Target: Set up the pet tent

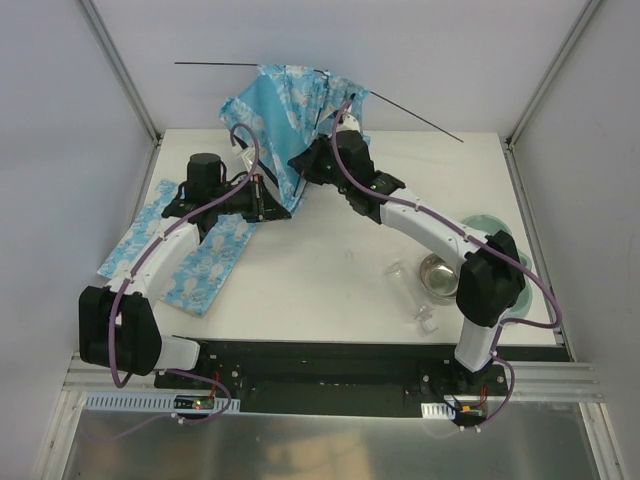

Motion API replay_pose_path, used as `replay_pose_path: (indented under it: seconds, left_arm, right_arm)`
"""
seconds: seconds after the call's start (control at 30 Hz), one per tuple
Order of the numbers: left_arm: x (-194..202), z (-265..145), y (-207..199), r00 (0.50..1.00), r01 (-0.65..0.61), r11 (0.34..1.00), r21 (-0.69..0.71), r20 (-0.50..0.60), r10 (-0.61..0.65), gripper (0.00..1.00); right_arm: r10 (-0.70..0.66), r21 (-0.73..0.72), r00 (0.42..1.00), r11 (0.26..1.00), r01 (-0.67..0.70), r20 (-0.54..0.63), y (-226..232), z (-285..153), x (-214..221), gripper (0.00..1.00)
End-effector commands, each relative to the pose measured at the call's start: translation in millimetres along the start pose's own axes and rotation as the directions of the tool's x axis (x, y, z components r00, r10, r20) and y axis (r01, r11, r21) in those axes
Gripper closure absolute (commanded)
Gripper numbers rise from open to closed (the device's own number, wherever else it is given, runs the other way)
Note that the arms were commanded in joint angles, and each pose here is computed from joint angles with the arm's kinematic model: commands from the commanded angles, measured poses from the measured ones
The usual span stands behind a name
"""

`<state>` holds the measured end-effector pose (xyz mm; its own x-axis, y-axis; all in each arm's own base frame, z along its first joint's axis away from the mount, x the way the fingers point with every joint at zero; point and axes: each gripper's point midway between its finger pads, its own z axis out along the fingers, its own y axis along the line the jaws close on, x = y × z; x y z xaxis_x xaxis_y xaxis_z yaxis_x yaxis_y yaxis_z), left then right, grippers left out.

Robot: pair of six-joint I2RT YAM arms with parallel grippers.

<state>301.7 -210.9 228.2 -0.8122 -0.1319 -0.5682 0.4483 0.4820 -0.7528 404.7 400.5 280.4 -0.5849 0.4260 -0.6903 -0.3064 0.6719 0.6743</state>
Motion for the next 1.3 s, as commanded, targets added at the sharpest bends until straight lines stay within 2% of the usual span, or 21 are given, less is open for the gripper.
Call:
replay_pose_path:
  seconds: [0.0,0.2,0.43,0.53,0.67,0.97,1.13,1.27]
  left_arm:
    - [1.3,-5.5,-10.2,1.000,0.002,1.000,0.030,-0.010,-0.002,1.00]
    - [3.5,-6.9,-15.5,1.000,-0.006,0.998,0.058,-0.021,0.007,1.00]
    - [6.5,-11.3,-27.5,0.999,-0.025,0.994,0.104,-0.033,0.028,0.98]
    - [4.2,-13.9,-32.7,0.999,-0.043,0.993,0.112,-0.023,0.046,0.91]
    - [-0.7,-17.3,-37.6,0.998,-0.063,0.992,0.108,-0.003,0.064,0.73]
    - [-19.6,-32.9,-45.0,0.990,-0.121,0.991,0.062,0.079,0.116,0.58]
    - [-44.1,-53.5,-30.6,0.976,-0.103,0.992,-0.070,0.184,0.115,0.49]
    - [-65.6,-74.8,-24.6,0.952,-0.110,0.974,-0.200,0.260,0.161,0.41]
  right_arm:
    - [0.081,-0.084,0.988,0.994,-0.070,0.131,30.3,-0.8,-50.4,1.00]
    - [0.088,-0.035,0.985,0.996,-0.084,0.149,23.1,2.2,-48.4,1.00]
    - [-0.061,0.061,0.979,0.997,0.050,0.195,9.1,6.9,-41.6,1.00]
    - [-0.072,0.039,0.980,0.997,0.066,0.186,13.1,6.6,-38.3,1.00]
    - [-0.104,-0.004,0.983,0.994,0.106,0.152,18.7,6.5,-27.7,1.00]
    - [-0.168,-0.035,0.983,0.985,0.171,0.077,13.2,6.7,1.2,1.00]
    - [-0.262,-0.054,0.965,0.963,0.262,0.013,9.1,-1.9,13.5,1.00]
    - [-0.364,-0.056,0.929,0.931,0.361,-0.069,-7.6,-13.6,30.0,1.00]
